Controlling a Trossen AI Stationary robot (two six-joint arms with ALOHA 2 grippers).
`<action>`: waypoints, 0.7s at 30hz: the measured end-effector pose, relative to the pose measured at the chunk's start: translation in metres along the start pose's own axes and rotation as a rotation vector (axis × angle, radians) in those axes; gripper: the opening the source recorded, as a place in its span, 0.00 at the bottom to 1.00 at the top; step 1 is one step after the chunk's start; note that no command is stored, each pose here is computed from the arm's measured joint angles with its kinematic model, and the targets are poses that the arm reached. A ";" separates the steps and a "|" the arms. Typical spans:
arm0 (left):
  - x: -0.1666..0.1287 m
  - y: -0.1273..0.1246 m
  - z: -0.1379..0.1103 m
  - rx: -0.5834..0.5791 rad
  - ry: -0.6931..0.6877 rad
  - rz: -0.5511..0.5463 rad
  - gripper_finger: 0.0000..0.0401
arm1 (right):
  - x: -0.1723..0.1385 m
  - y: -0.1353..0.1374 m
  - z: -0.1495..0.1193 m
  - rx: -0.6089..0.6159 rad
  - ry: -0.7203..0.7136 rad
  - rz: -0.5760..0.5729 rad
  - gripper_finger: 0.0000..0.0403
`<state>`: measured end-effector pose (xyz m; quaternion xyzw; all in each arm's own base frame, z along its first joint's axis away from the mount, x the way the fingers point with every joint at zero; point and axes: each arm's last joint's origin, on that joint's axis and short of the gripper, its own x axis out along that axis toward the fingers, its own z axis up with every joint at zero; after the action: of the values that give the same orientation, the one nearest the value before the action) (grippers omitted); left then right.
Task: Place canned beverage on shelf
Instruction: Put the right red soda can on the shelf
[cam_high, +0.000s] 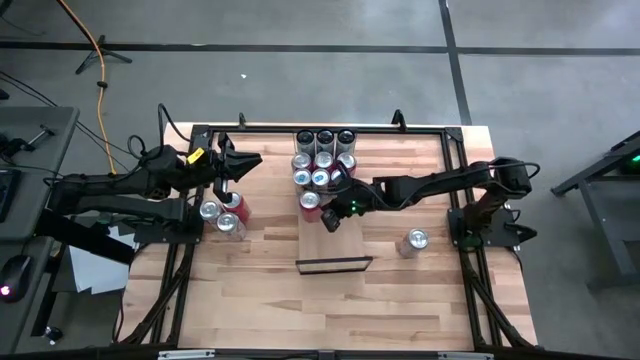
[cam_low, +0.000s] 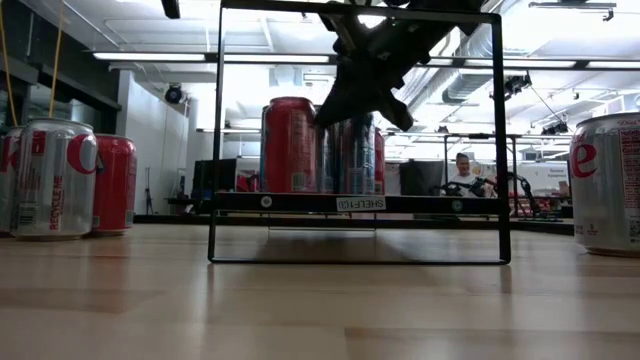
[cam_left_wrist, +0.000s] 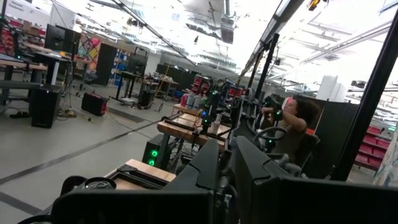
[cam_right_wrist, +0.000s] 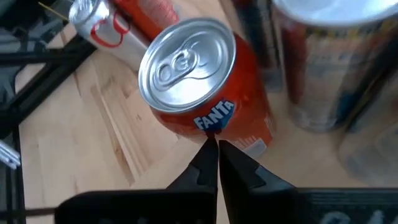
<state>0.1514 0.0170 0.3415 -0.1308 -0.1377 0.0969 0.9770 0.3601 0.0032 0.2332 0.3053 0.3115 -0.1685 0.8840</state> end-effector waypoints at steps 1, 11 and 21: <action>0.000 0.000 0.000 0.000 0.000 0.000 0.01 | 0.000 -0.001 0.001 0.003 -0.006 0.003 0.00; 0.000 0.000 0.000 0.000 0.001 0.000 0.01 | 0.000 -0.001 0.004 0.010 -0.007 0.027 0.00; 0.000 0.001 0.000 0.001 -0.010 0.040 0.01 | 0.013 0.008 -0.011 0.042 0.062 0.083 0.00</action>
<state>0.1510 0.0182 0.3414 -0.1325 -0.1400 0.1171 0.9742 0.3690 0.0145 0.2211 0.3415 0.3220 -0.1288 0.8736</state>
